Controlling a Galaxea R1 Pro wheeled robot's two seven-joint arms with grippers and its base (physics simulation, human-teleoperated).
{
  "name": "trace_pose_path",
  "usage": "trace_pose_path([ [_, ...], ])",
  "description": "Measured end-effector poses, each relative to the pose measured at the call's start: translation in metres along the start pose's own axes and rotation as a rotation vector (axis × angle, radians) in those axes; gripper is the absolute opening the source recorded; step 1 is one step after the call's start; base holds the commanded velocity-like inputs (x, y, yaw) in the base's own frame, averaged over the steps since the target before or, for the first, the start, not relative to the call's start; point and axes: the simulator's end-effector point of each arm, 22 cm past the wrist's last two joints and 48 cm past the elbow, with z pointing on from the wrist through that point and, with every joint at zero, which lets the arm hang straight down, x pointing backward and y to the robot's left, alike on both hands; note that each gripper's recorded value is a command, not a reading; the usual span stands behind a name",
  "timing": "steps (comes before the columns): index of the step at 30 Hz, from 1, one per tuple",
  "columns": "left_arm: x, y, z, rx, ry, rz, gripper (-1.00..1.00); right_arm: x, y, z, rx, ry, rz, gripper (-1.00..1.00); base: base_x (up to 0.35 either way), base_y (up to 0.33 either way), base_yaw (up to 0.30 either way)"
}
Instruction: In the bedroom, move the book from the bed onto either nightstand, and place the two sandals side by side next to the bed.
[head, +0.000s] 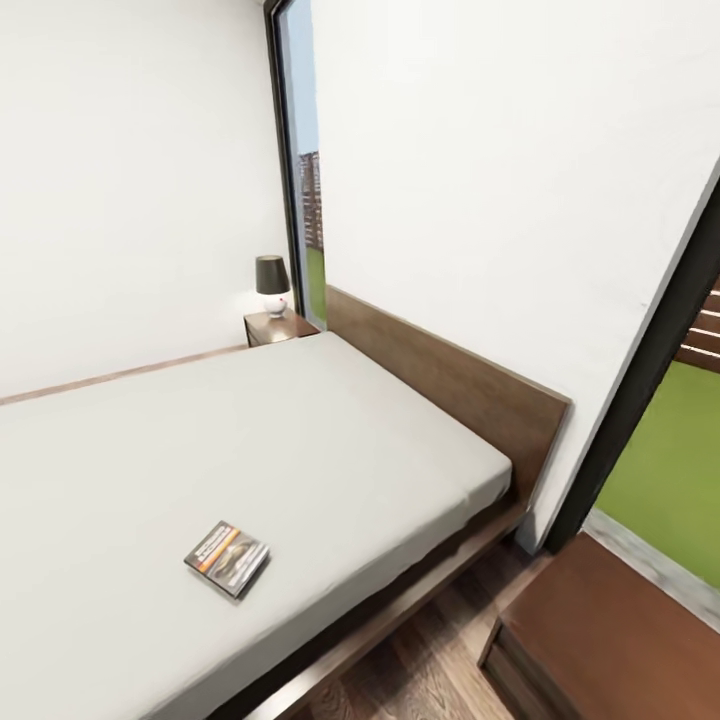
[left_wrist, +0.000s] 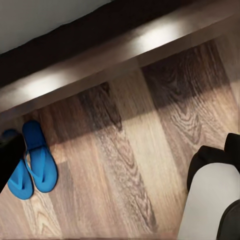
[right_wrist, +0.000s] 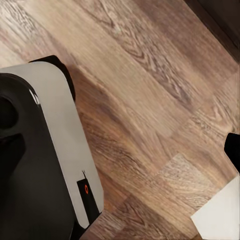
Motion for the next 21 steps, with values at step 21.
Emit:
trace_pose_path([
  [21,0.0061,-0.0025,-0.0001,0.003,0.015,0.002,1.00,0.0038,0.0020,-0.0005,-0.003,0.007,-0.016,1.00,0.018,-0.014,0.246],
])
